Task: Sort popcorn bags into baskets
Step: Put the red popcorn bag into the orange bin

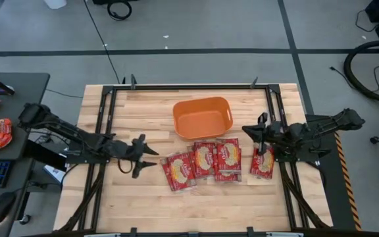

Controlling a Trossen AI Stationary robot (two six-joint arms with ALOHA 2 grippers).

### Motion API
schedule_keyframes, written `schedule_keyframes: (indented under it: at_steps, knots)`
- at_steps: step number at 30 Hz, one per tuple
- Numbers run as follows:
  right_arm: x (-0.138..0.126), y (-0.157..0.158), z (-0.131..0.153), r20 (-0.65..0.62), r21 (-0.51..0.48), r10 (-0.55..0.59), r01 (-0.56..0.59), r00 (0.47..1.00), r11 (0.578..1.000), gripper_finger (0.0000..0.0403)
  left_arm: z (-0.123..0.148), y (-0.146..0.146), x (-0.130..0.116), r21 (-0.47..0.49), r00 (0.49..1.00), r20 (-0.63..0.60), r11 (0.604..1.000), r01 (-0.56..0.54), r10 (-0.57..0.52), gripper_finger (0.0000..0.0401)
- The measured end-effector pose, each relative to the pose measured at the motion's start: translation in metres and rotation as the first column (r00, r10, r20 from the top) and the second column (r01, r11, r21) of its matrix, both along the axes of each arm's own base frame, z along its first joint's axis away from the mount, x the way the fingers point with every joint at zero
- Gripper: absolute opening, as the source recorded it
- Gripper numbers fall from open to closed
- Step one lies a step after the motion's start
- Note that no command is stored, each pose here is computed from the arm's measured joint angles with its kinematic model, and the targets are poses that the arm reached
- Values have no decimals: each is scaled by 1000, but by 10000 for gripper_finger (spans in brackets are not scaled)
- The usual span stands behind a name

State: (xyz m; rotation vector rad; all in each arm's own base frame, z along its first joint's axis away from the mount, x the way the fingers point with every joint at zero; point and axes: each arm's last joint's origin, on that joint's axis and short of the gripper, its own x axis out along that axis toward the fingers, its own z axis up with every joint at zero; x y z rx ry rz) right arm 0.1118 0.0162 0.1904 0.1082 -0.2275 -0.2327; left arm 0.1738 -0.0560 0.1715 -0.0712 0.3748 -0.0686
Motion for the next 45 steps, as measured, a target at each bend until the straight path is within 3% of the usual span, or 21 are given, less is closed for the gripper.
schedule_keyframes:
  at_steps: [15, 21, 28, 31, 38, 40, 45]
  knots:
    - [26, 7, 2, -158, 11, 10, -9, 987, 1000, 101, 3, -39, 55, 275, 968, -248, 961, 39, 31, 209]
    - [38, 11, 5, -185, 3, 16, -16, 983, 1000, 114, -6, -48, 68, 383, 931, -364, 912, 147, 2, 208]
    - [51, 23, 0, -156, 16, 129, -128, 979, 992, 115, -18, -56, 84, 471, 904, -427, 848, 242, -20, 208]
    - [55, 29, -4, -160, 17, 122, -121, 979, 992, 115, -21, -62, 88, 532, 884, -466, 789, 307, -30, 208]
    - [65, 37, -3, -161, 15, 133, -132, 978, 991, 115, -32, -73, 87, 718, 875, -484, 577, 388, 14, 208]
    - [68, 38, -3, -170, 12, 131, -131, 977, 991, 115, -33, -75, 86, 743, 875, -483, 541, 394, 26, 208]
    - [73, 41, -4, -189, 7, 130, -131, 973, 991, 115, -39, -78, 87, 755, 868, -497, 500, 425, 13, 208]
